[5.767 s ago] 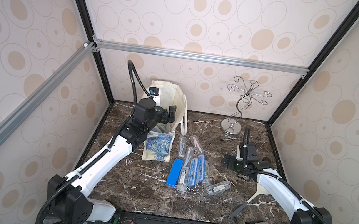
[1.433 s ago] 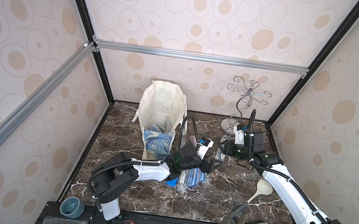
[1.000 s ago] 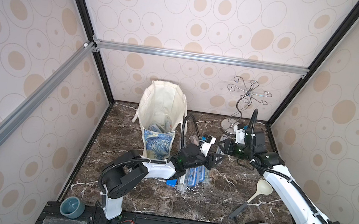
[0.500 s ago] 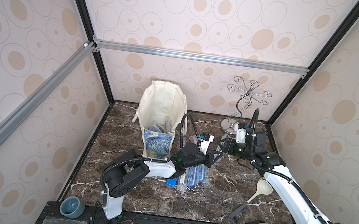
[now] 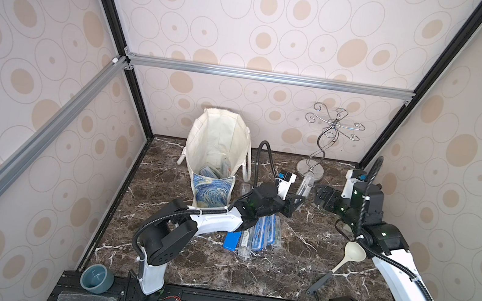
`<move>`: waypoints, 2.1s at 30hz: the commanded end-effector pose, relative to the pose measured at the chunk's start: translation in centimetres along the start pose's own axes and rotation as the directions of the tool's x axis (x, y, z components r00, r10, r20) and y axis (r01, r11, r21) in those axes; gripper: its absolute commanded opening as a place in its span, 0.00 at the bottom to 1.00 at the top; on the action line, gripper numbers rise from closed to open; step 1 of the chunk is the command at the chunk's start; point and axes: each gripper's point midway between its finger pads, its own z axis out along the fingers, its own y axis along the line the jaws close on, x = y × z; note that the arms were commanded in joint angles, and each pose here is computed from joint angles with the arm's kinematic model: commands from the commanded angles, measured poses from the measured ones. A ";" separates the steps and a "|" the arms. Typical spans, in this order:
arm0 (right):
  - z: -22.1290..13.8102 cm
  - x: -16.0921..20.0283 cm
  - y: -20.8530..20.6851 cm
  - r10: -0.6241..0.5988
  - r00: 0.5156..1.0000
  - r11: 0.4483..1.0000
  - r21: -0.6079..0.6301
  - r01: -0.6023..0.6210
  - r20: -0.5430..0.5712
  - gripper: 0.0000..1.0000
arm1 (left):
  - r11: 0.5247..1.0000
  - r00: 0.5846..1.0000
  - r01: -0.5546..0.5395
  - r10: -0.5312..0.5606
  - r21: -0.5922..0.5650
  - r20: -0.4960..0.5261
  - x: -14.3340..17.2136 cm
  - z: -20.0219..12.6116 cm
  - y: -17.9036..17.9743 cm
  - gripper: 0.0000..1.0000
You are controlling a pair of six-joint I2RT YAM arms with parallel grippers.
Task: Put the compass set into the canvas bag
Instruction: Pick up the compass set at the center of the board, then place the compass set in the canvas bag.
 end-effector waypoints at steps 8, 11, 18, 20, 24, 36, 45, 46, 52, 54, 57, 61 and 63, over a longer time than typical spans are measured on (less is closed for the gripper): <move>0.3 2.8 -3.8 -0.017 0.999 0.986 0.163 0.023 -0.038 1.00 | 0.906 0.961 -0.241 0.273 -0.349 0.045 -11.8 -4.7 1.2 0.15; 1.3 4.1 -4.0 -0.016 0.997 0.985 0.167 0.029 -0.081 1.00 | 0.834 0.949 -0.247 0.312 -0.493 0.051 -15.1 -7.5 3.1 0.15; 3.4 7.2 -4.3 -0.006 0.984 0.986 0.162 0.035 -0.180 1.00 | 0.685 0.953 -0.149 0.292 -0.713 0.082 -20.5 -15.8 10.5 0.16; 3.9 8.0 -4.3 0.001 0.979 0.987 0.158 0.032 -0.204 0.99 | 0.650 0.958 -0.127 0.276 -0.749 0.077 -20.8 -17.6 12.6 0.16; 4.5 9.3 -4.5 0.010 0.971 0.987 0.158 0.029 -0.239 1.00 | 0.580 0.969 -0.119 0.244 -0.806 0.033 -20.0 -19.9 16.9 0.17; 4.9 10.9 -5.0 0.009 0.958 0.985 0.170 0.042 -0.288 1.00 | 0.511 0.987 -0.151 0.032 -0.846 -0.157 -10.3 -18.5 27.3 0.17; 5.0 11.7 -5.3 0.009 0.949 0.983 0.176 0.049 -0.316 1.00 | 0.470 0.968 -0.167 -0.089 -0.867 -0.235 -4.7 -18.4 31.1 0.20; 5.0 11.8 -5.3 0.010 0.948 0.983 0.177 0.049 -0.318 1.00 | 0.470 0.967 -0.166 -0.096 -0.867 -0.237 -4.3 -18.4 31.2 0.21; 5.3 12.0 -5.1 0.009 0.944 0.984 0.169 0.049 -0.330 1.00 | 0.478 0.969 -0.150 -0.100 -0.865 -0.224 -4.0 -18.6 31.1 0.30; 5.3 12.1 -5.0 0.010 0.943 0.985 0.166 0.048 -0.333 1.00 | 0.484 0.972 -0.144 -0.096 -0.863 -0.216 -4.3 -18.6 30.8 0.38; 5.4 12.1 -5.0 0.011 0.943 0.985 0.165 0.047 -0.333 1.00 | 0.493 0.977 -0.134 -0.080 -0.860 -0.198 -5.2 -18.7 30.3 0.49; 5.6 12.2 -4.9 0.011 0.941 0.986 0.158 0.046 -0.339 1.00 | 0.527 0.984 -0.117 -0.053 -0.842 -0.169 -6.7 -18.6 29.2 0.55; 5.6 12.2 -4.8 0.007 0.939 0.986 0.157 0.050 -0.344 1.00 | 0.548 0.989 -0.104 -0.034 -0.830 -0.147 -7.7 -18.6 28.3 0.60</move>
